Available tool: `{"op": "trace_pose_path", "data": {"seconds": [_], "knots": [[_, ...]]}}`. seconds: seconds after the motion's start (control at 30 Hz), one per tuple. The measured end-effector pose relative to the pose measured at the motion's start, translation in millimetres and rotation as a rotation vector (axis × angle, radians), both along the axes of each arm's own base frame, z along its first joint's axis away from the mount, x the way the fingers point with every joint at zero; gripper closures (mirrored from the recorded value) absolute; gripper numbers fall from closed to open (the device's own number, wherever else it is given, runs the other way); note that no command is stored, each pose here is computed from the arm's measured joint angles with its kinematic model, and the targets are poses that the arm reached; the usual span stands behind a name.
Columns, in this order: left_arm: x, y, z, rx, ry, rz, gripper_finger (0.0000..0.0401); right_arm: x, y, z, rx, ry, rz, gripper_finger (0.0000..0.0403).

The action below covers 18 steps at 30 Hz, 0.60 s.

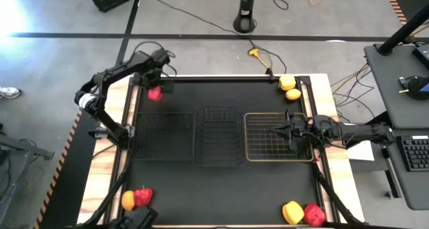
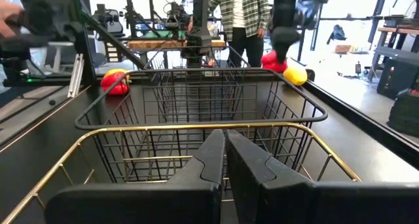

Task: Sort produce into baskets
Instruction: Put the top red bell pepper into the left black wire basket

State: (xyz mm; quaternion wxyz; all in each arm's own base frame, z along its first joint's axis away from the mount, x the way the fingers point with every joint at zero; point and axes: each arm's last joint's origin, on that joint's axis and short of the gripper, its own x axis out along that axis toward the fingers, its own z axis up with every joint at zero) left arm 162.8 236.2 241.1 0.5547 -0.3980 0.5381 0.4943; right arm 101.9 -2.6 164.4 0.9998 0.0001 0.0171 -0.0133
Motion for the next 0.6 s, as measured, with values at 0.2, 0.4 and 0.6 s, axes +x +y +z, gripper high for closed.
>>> {"op": "trace_pose_path", "data": {"seconds": [0.2,0.4,0.6], "knots": [[17.2,-24.9,54.6,0.076,-0.081,-0.044,0.0126,0.0,0.0,-0.1,0.000,0.000,0.000,0.0392],[35.8,-89.3,111.8,0.152,-0.210,-0.152,0.0126,0.0,0.0,0.0,0.000,0.000,0.000,0.0392],[45.9,-187.1,131.9,0.133,-0.299,-0.272,0.0126,0.0,0.0,-0.1,0.000,0.000,0.000,0.0392]]}}
